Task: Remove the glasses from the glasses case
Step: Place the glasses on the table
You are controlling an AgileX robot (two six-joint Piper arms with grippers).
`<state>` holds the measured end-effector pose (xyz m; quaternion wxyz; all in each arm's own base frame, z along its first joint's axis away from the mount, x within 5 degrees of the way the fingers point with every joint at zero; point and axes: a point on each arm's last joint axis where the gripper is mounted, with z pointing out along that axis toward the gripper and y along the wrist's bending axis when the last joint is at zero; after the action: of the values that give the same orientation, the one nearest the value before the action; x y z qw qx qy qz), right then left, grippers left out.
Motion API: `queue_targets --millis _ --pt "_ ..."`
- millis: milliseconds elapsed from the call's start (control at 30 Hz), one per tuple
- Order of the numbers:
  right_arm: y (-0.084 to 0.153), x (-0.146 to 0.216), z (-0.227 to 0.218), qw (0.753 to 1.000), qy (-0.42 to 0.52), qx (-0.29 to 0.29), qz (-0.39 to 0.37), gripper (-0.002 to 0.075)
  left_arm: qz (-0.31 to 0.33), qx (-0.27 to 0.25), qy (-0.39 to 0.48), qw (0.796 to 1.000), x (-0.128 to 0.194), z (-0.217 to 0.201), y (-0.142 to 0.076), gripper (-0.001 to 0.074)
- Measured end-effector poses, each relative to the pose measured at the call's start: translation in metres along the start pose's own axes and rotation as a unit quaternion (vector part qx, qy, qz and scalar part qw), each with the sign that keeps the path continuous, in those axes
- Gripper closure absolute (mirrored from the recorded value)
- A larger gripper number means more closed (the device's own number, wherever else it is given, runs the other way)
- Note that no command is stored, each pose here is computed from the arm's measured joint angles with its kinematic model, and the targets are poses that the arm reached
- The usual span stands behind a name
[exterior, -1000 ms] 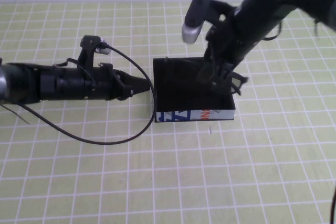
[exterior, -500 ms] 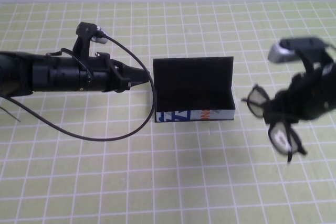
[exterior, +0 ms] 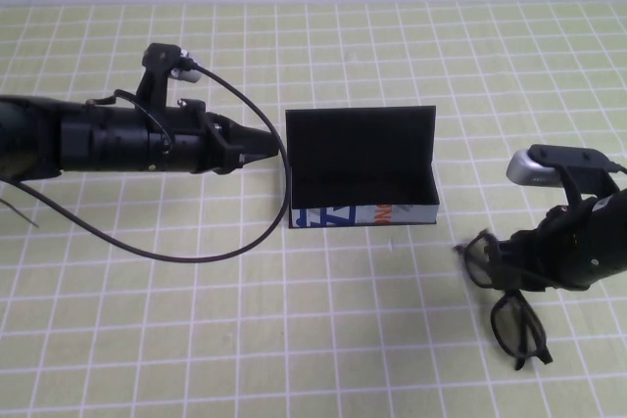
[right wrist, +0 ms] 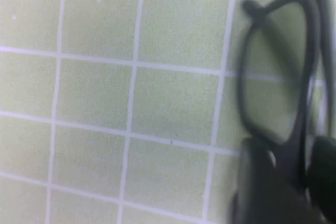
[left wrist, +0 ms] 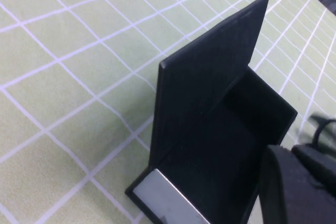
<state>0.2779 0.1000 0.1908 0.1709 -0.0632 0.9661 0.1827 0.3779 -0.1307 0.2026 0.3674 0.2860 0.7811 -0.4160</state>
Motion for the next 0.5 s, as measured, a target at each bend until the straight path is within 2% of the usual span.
queue_targets --millis 133,233,367,500 --pt "-0.001 -0.001 0.001 1.000 -0.005 0.002 0.001 0.0447 -0.001 0.001 0.000 1.000 -0.001 -0.001 -0.001 0.0739" --pt "0.001 -0.002 -0.003 1.000 -0.013 0.001 0.012 0.0422 -0.011 0.002 -0.003 1.000 -0.004 -0.003 -0.004 0.0739" --pt "0.008 -0.001 -0.025 0.999 -0.036 -0.011 0.010 0.0448 -0.008 0.001 -0.010 1.000 -0.015 -0.012 -0.016 0.0739" --pt "0.023 0.007 -0.068 0.997 -0.071 -0.034 -0.013 0.0538 0.011 -0.006 -0.024 1.000 -0.030 -0.032 -0.040 0.0739"
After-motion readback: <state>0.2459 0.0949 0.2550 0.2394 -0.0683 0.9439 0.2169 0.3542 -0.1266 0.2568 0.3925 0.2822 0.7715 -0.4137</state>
